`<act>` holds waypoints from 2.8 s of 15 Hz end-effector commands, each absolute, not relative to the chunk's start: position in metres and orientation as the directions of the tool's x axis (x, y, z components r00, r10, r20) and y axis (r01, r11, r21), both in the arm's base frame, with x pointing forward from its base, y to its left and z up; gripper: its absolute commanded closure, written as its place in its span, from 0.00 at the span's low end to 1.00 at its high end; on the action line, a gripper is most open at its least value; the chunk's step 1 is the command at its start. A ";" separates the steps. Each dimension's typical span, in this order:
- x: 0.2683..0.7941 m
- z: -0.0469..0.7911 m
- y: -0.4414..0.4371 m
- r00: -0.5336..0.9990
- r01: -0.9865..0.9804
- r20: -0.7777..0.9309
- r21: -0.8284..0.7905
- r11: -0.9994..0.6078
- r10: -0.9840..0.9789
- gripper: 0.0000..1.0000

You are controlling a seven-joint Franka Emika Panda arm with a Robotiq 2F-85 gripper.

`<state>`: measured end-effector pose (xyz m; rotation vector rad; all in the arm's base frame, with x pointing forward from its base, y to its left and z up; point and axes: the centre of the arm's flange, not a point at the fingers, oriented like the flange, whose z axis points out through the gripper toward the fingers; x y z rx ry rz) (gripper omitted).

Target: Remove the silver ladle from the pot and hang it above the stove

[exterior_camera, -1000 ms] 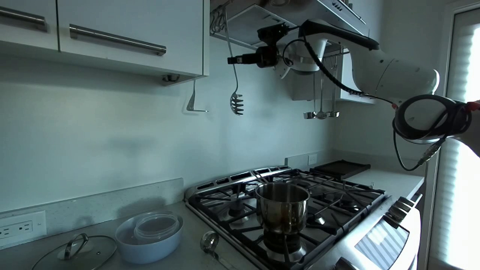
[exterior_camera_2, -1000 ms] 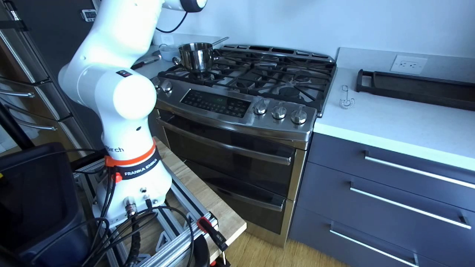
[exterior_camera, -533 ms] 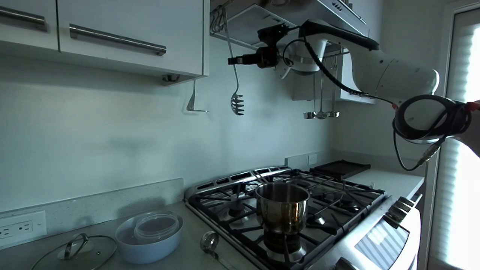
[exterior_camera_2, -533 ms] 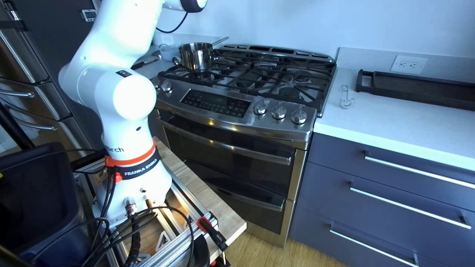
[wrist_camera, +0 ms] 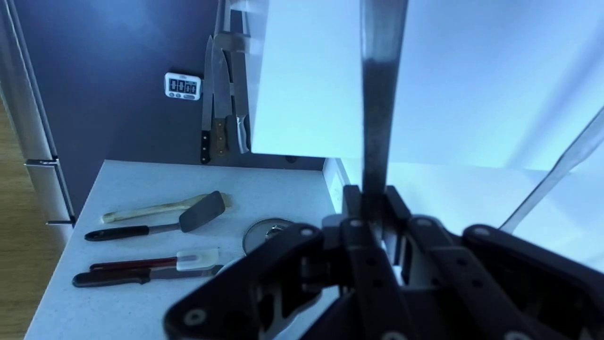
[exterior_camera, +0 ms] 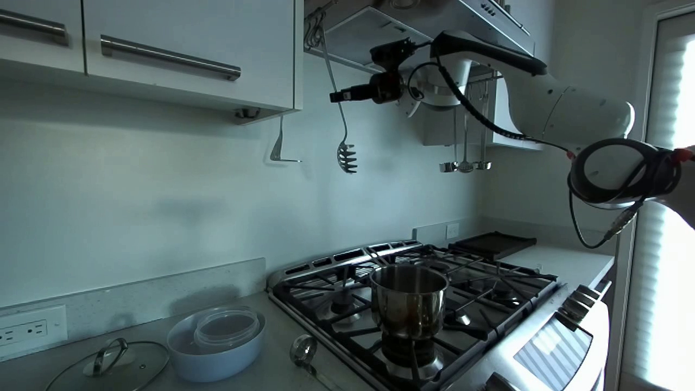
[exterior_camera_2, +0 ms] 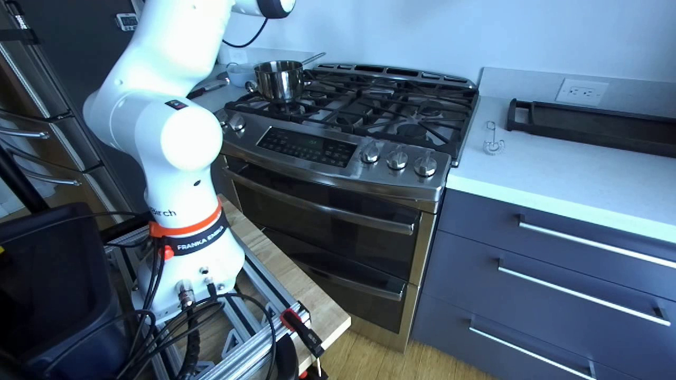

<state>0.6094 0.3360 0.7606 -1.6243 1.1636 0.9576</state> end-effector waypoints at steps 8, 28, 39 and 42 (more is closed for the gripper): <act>0.632 0.770 0.345 0.236 -0.968 -0.915 -0.191 -0.163 -0.328 0.97; 0.599 0.737 0.255 0.418 -0.908 -0.810 -0.363 -0.208 -0.412 0.00; 0.602 0.712 0.227 0.828 -0.552 -0.475 -0.784 -0.285 -0.297 0.00; 0.654 0.751 0.239 0.812 -0.575 -0.488 -0.760 -0.302 -0.319 0.00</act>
